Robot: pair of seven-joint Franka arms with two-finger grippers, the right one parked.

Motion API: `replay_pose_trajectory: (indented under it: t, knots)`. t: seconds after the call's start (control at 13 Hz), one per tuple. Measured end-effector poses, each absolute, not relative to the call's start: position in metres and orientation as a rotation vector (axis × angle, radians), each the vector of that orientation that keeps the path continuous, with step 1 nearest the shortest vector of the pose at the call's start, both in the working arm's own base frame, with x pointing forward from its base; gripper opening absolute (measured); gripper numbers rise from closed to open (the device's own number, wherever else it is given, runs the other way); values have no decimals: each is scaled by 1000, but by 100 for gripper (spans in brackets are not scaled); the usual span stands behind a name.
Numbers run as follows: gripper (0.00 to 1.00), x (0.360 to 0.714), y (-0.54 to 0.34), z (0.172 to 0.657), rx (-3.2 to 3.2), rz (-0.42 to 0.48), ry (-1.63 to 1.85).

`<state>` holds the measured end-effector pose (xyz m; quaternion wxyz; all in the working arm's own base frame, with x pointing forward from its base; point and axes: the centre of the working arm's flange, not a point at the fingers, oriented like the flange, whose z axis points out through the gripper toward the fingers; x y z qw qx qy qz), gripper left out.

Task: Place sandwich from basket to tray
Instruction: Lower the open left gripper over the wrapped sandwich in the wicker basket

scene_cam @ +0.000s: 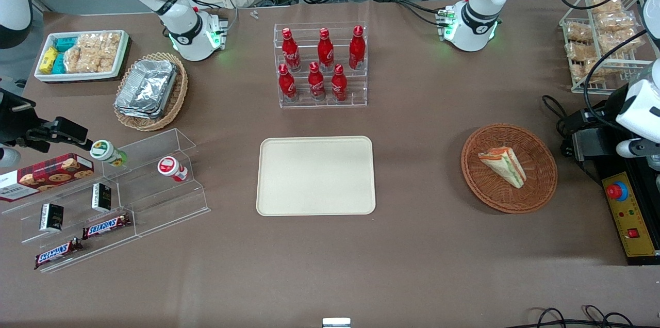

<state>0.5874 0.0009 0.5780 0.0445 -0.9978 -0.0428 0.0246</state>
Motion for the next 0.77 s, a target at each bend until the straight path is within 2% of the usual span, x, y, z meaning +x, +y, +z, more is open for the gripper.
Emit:
replay_pose_trajectory:
  t: [0.31,0.62,0.77]
  knots:
    - [100,590,-1,579,-3049,74,-138]
    - [100,587,-3,539,-3071,199,-248]
    - [100,584,-1,505,-3082,192,-369]
